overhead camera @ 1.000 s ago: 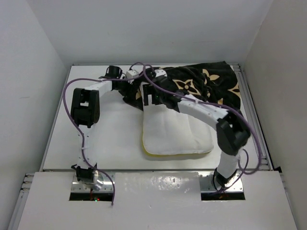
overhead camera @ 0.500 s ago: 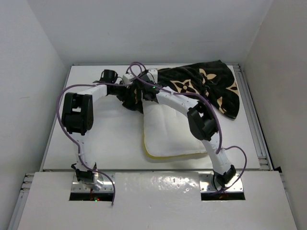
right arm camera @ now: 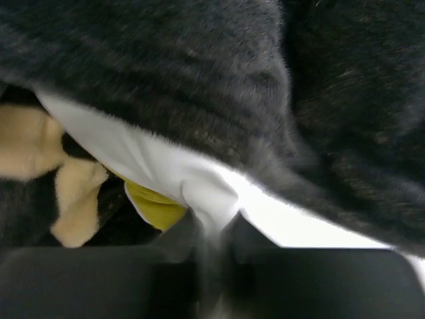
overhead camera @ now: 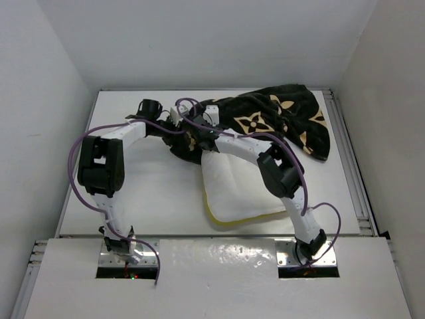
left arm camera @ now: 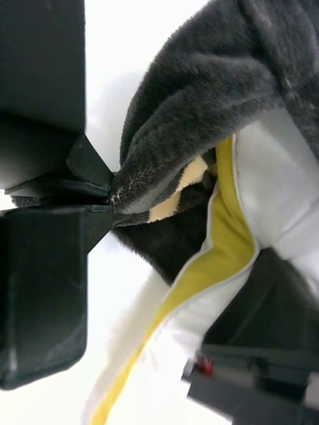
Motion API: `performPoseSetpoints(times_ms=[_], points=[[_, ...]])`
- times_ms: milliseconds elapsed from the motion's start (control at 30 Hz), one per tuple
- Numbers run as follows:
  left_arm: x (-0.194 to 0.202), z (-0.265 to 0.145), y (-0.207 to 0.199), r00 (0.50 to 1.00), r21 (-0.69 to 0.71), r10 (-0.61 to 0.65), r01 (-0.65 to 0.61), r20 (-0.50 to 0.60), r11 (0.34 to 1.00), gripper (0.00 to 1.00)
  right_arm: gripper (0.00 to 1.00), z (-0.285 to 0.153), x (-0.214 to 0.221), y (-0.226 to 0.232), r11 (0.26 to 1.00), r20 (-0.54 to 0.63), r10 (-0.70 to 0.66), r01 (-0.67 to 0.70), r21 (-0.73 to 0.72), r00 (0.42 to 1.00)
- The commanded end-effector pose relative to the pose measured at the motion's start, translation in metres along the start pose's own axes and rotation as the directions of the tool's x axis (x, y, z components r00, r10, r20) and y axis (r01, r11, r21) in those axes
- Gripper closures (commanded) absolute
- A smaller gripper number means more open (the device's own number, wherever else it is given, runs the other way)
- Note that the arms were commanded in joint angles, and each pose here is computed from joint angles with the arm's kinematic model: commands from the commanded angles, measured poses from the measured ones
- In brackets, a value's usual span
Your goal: Put the pillow into the pillowcase
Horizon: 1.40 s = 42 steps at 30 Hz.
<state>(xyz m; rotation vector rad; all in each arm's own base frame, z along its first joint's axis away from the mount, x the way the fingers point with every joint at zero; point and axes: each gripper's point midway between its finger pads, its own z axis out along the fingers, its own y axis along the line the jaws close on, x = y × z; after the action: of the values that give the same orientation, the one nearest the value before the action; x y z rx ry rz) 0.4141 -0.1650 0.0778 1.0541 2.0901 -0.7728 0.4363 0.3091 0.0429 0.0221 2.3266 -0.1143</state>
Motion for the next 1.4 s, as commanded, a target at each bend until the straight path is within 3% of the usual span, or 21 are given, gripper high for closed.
performPoseSetpoints(times_ms=[0,67,167,200,300,400,500,700,800,833,900,933,967,1000,1033,1133,1200,1233,1267,1333,1367], points=[[-0.044,-0.019,-0.029,0.991,0.065,0.067,-0.075,0.115,0.995,1.0,1.0,0.017,0.044,0.01,0.996,-0.134,-0.009,-0.004,-0.094,0.991],[-0.044,-0.018,-0.041,0.992,0.094,0.082,-0.092,0.097,0.991,1.0,1.0,0.012,0.027,0.03,0.972,-0.132,0.082,-0.108,-0.208,0.988],[-0.041,-0.019,-0.064,0.988,0.164,0.145,-0.151,0.05,0.975,1.0,1.0,0.001,-0.039,0.022,0.892,-0.049,0.369,-0.368,-0.262,0.928],[-0.044,-0.023,-0.07,0.983,0.181,0.179,-0.184,0.048,0.966,1.0,1.0,0.0,-0.065,0.005,0.827,-0.007,0.52,-0.505,-0.248,0.854],[-0.031,-0.03,-0.098,0.961,0.289,0.275,-0.267,0.013,0.919,1.0,1.0,-0.024,-0.141,-0.04,0.616,0.138,0.779,-0.707,-0.347,0.612],[-0.021,-0.044,-0.126,0.937,0.404,0.349,-0.332,0.032,0.853,1.0,1.0,-0.042,-0.184,-0.084,0.515,0.247,0.856,-0.792,-0.328,0.455],[-0.017,-0.061,-0.164,0.903,0.523,0.414,-0.41,0.115,0.747,1.0,1.0,-0.049,-0.198,-0.111,0.455,0.319,0.877,-0.837,-0.305,0.36],[-0.025,-0.045,-0.2,0.865,0.588,0.466,-0.477,0.185,0.653,1.0,1.0,-0.041,-0.185,-0.087,0.402,0.327,0.891,-0.882,-0.247,0.315],[-0.041,-0.032,-0.193,0.903,0.566,0.359,-0.428,0.236,0.704,1.0,1.0,-0.058,-0.184,-0.04,0.466,0.287,0.877,-0.826,-0.318,0.385],[-0.044,-0.035,-0.175,0.921,0.538,0.306,-0.389,0.241,0.748,1.0,1.0,-0.065,-0.179,-0.032,0.557,0.317,0.825,-0.769,-0.313,0.468],[-0.051,-0.035,-0.152,0.943,0.503,0.221,-0.321,0.249,0.802,1.0,1.0,-0.073,-0.16,-0.01,0.619,0.276,0.784,-0.678,-0.395,0.555],[-0.048,-0.036,-0.142,0.952,0.49,0.196,-0.29,0.234,0.822,1.0,0.72,-0.074,-0.15,-0.006,0.717,0.292,0.688,-0.559,-0.416,0.665],[-0.044,-0.04,-0.125,0.961,0.454,0.179,-0.259,0.212,0.852,1.0,0.5,-0.067,-0.119,-0.007,0.753,0.263,0.636,-0.508,-0.418,0.726],[-0.039,-0.042,-0.117,0.967,0.436,0.17,-0.239,0.191,0.868,1.0,0.32,-0.086,-0.129,-0.01,0.748,0.27,0.622,-0.456,-0.482,0.735],[-0.03,-0.045,-0.108,0.974,0.411,0.15,-0.21,0.172,0.887,1.0,0.01,-0.097,-0.12,-0.003,0.77,0.248,0.543,-0.359,-0.527,0.802],[-0.01,-0.041,-0.089,0.992,0.328,0.098,-0.12,0.084,0.937,1.0,0.01,-0.129,-0.095,-0.014,0.8,0.203,0.319,-0.148,-0.581,0.926],[0.003,-0.038,-0.082,0.995,0.288,0.097,-0.101,0.029,0.952,1.0,0.01,-0.139,-0.063,-0.038,0.855,0.142,0.138,-0.046,-0.516,0.98],[-0.003,-0.034,-0.075,0.989,0.265,0.136,-0.147,0.059,0.953,1.0,0.01,-0.162,-0.066,-0.05,0.852,0.182,0.058,0.046,-0.522,0.982],[0.002,-0.034,-0.074,0.997,0.251,0.073,-0.077,0.025,0.965,1.0,0.01,-0.168,-0.04,-0.068,0.869,0.098,-0.031,0.075,-0.49,0.995],[0.002,-0.033,-0.074,0.997,0.248,0.071,-0.073,0.016,0.966,1.0,0.01,-0.191,-0.027,-0.095,0.85,0.011,-0.047,0.045,-0.524,0.999],[0.002,-0.034,-0.074,0.997,0.239,0.074,-0.074,0.008,0.968,1.0,0.01,-0.19,0.006,-0.12,0.882,-0.114,-0.054,-0.006,-0.471,0.992]])
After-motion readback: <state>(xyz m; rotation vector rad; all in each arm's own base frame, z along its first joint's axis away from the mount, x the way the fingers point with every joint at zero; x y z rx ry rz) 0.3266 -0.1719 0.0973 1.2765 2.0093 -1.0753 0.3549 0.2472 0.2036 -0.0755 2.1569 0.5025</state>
